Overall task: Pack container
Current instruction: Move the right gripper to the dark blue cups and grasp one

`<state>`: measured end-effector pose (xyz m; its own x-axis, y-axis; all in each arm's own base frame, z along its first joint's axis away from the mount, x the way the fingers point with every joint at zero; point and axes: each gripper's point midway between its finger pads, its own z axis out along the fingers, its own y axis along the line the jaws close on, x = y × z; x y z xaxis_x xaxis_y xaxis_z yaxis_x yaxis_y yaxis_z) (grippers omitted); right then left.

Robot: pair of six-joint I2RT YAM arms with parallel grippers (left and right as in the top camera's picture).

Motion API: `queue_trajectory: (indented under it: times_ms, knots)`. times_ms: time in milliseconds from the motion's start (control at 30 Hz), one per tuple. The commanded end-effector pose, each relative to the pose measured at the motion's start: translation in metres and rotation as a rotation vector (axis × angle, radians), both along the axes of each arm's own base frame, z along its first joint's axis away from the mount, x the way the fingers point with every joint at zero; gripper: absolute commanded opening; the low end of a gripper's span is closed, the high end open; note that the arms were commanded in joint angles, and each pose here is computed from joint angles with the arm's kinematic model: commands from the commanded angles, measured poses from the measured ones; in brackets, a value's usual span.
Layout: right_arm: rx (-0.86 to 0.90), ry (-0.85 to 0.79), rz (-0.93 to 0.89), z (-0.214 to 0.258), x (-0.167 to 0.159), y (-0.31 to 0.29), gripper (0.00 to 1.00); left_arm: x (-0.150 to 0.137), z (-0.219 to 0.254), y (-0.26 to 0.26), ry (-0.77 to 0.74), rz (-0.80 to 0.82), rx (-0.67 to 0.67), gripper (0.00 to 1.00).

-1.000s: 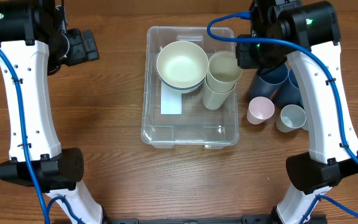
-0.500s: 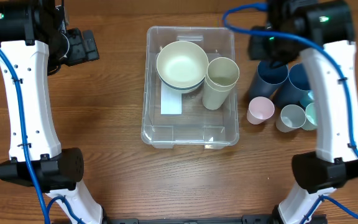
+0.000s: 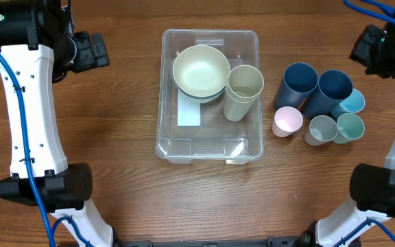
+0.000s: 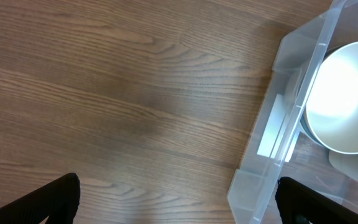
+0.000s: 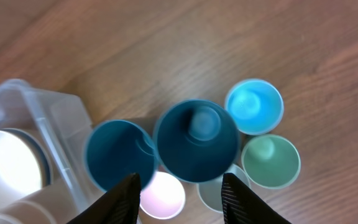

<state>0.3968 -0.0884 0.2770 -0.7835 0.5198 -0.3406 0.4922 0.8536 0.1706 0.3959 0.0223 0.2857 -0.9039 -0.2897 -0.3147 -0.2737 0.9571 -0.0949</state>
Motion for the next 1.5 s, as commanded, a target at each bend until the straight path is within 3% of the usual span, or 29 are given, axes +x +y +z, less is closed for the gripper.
queue_trajectory:
  times_ms: [0, 167, 733, 1467]
  knots:
    - [0.033, 0.022, -0.029, -0.014, -0.006, -0.008, 0.42, -0.001, 0.003, 0.0, -0.009, -0.018, 0.012, 1.0]
    - [0.047, 0.041, -0.067, -0.04, -0.003, -0.025, 0.36, -0.001, 0.003, 0.0, -0.009, -0.018, 0.013, 1.0]
    - [0.142, 0.078, -0.026, -0.094, 0.002, -0.016, 0.36, -0.001, 0.003, 0.0, -0.009, -0.018, 0.012, 1.0]
    - [0.187, 0.033, 0.024, -0.094, 0.011, -0.007, 0.36, -0.001, 0.003, 0.0, -0.009, -0.018, 0.012, 1.0]
